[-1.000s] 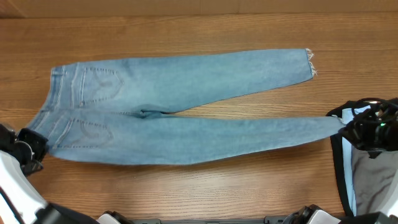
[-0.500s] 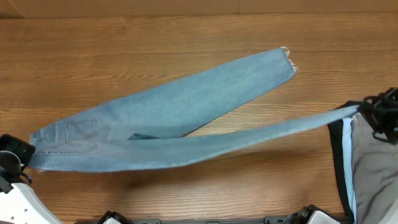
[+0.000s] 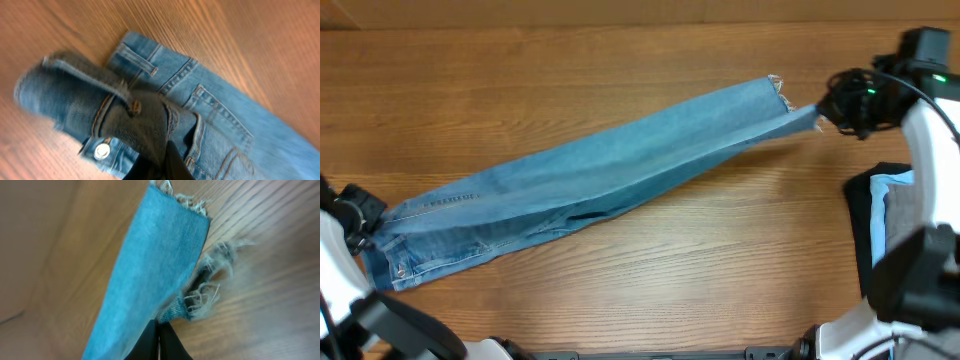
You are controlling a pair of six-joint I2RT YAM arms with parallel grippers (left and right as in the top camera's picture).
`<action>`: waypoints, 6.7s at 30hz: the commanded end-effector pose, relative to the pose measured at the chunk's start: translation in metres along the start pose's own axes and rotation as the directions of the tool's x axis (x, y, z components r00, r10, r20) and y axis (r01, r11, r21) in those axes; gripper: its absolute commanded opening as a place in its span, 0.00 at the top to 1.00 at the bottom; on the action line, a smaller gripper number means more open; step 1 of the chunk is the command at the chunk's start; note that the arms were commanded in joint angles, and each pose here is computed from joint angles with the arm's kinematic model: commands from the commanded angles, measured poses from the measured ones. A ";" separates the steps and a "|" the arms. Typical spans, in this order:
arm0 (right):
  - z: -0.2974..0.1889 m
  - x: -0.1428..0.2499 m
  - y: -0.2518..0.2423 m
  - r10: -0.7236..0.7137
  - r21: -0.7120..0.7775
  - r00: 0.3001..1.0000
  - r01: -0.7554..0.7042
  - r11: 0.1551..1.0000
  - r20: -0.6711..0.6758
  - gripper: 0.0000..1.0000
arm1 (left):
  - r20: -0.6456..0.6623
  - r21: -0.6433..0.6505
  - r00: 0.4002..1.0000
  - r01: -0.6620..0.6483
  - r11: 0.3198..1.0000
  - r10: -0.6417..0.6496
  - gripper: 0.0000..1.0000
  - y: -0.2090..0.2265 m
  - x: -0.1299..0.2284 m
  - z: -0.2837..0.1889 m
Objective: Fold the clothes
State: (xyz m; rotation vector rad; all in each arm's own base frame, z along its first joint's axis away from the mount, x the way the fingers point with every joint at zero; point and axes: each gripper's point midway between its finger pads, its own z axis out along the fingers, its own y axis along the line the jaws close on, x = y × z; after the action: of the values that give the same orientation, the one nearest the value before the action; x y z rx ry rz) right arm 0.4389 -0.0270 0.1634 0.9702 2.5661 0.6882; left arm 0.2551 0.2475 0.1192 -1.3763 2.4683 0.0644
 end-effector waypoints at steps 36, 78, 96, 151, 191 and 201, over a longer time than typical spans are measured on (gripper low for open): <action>-0.074 -0.033 -0.071 0.108 0.214 0.982 -0.140 0.967 0.155 0.96 | -0.124 -0.349 0.992 -0.039 0.936 -0.005 0.96 0.049 0.025 0.014; 0.106 -0.094 0.051 -0.086 -0.075 0.948 0.114 0.991 0.306 0.95 | -0.045 -0.091 0.967 -0.252 0.963 0.249 0.91 -0.082 -0.002 0.068; 0.103 -0.101 0.059 -0.093 -0.098 0.936 0.134 0.986 0.339 0.96 | 0.000 -0.062 0.992 -0.127 0.990 0.128 0.89 -0.086 -0.022 0.055; 0.076 -0.045 -0.090 0.014 0.370 0.999 -0.025 0.929 0.031 0.96 | -0.415 0.262 0.790 -0.370 0.891 0.451 0.41 -0.099 0.128 0.041; 0.039 0.003 -0.059 -0.239 0.185 0.961 0.262 0.947 -0.138 0.25 | -0.351 0.369 0.816 -0.330 0.869 0.459 0.42 -0.104 0.126 0.057; 0.112 -0.038 -0.128 -0.198 0.147 0.970 0.219 0.965 -0.145 0.24 | -0.318 0.419 0.730 -0.465 0.780 0.605 0.35 -0.136 0.152 0.053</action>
State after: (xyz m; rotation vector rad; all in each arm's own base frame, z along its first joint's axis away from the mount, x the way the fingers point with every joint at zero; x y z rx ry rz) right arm 0.4492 -0.1084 0.0239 0.7298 2.7886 0.4596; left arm 0.3052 0.0648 0.0308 -0.5958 3.0280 -0.5363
